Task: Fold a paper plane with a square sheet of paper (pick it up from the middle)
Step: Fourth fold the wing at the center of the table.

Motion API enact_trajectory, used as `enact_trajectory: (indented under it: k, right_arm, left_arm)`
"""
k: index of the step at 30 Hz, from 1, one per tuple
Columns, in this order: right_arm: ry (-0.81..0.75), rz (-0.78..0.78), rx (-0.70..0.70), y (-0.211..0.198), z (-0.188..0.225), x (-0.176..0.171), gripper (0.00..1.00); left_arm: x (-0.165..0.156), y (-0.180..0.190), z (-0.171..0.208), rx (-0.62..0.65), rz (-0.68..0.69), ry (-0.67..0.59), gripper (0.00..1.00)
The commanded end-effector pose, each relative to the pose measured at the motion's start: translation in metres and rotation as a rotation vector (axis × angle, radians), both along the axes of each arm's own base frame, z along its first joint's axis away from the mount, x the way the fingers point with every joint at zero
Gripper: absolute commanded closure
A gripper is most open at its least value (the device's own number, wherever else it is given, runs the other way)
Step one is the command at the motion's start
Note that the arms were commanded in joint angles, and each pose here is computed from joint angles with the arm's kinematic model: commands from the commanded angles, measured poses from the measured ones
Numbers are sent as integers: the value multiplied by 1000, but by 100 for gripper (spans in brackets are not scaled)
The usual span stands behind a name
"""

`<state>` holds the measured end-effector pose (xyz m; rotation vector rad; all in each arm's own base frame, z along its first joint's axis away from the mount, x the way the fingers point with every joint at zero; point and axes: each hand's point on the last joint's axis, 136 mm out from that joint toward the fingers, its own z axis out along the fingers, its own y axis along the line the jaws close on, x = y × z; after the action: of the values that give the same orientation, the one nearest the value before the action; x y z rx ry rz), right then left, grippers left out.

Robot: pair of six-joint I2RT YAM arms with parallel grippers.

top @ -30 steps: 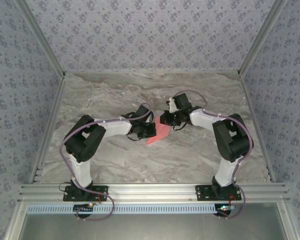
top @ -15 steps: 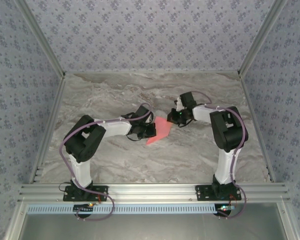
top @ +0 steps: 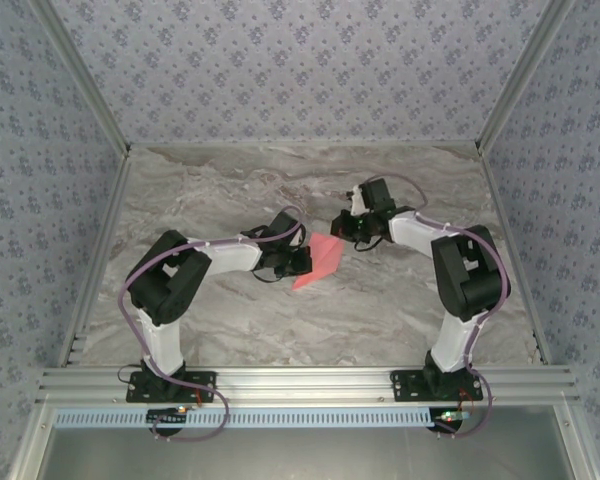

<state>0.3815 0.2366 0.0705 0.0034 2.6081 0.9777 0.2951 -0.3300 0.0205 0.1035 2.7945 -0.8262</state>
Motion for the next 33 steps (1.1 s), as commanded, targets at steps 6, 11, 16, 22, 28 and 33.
enact_trajectory:
  k: [6, 11, 16, 22, 28, 33]
  right_arm:
    - [137, 42, 64, 22, -38, -30, 100]
    - [169, 19, 58, 20, -47, -30, 100]
    - [190, 7, -31, 8, -64, -35, 100]
    - [195, -5, -197, -14, -89, -44, 100]
    - [209, -17, -244, -20, -94, -46, 100]
    - [216, -9, -251, -18, -94, -47, 100]
  left_arm:
    - [-28, 27, -34, 119, -20, 95, 100]
    - [-25, 24, -27, 110, -43, 81, 100]
    - [-15, 13, -7, 65, -66, 48, 100]
    - [4, -6, 31, -72, -67, 19, 93]
    - [-6, -14, 39, -174, -43, 108, 80]
    - [-20, -6, 32, -176, 19, 191, 77]
